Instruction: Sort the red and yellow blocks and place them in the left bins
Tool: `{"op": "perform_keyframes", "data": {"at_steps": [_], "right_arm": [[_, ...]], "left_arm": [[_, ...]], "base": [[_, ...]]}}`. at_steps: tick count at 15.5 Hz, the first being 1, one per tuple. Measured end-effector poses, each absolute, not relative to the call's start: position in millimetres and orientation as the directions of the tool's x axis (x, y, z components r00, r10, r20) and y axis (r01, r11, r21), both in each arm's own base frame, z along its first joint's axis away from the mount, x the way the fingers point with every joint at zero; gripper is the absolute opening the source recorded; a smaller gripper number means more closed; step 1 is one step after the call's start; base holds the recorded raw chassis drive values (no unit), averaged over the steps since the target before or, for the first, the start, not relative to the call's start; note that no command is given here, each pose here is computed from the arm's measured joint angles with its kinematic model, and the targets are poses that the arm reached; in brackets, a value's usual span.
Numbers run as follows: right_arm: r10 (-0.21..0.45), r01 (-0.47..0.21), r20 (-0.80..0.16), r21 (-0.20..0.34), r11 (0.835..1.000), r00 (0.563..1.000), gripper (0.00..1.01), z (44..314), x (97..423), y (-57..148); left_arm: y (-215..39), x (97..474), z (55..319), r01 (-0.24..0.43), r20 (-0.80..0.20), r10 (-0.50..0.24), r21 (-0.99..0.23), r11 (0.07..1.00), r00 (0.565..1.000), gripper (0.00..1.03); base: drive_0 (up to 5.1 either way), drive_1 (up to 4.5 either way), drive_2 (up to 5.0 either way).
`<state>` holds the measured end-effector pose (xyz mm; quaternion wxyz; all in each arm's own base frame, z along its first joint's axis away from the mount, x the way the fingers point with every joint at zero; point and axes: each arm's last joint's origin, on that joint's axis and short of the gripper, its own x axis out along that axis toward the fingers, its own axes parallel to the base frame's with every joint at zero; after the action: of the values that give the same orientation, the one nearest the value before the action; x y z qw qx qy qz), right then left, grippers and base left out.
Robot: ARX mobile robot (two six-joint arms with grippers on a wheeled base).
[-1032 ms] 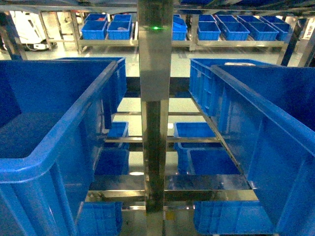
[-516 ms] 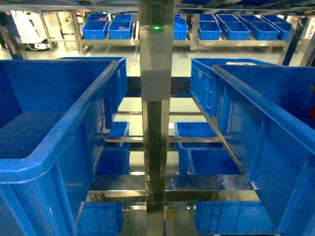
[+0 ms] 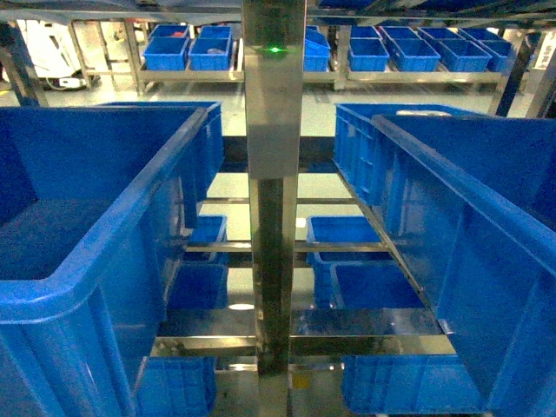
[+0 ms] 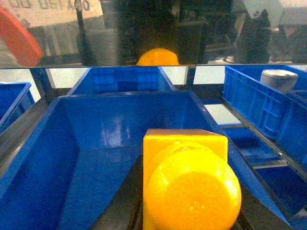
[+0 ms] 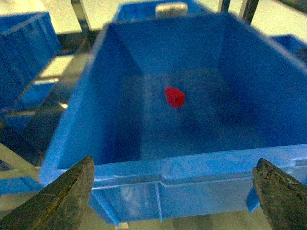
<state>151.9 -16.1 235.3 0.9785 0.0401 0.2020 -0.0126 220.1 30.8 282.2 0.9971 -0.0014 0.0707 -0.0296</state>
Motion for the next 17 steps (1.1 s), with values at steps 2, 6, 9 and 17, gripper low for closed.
{"op": "perform_keyframes", "data": {"at_steps": [2,6,9,17], "right_arm": [[0.043,-0.023,-0.237,0.086,0.996,0.971,0.98,288,92,-11],[0.046,-0.017,-0.295,0.1,0.995,0.954,0.98,275,98,-12],[0.046,-0.017,-0.296,0.1,0.995,0.954,0.98,276,98,-12],[0.047,-0.018,-0.296,0.1,0.995,0.954,0.98,276,98,-12]], "left_arm": [[30,220,282,0.063,-0.14,-0.063,-0.007,0.998,0.988,0.27],[30,220,282,0.063,-0.146,-0.064,-0.008,0.998,0.987,0.27],[40,234,243,0.032,-0.383,-0.026,0.011,0.999,0.923,0.27],[41,251,228,0.004,-0.365,0.037,0.11,0.994,0.93,0.27]], "base": [[0.0,0.0,0.0],[0.0,0.0,0.0],[0.0,0.0,0.0],[0.0,0.0,0.0]]}}
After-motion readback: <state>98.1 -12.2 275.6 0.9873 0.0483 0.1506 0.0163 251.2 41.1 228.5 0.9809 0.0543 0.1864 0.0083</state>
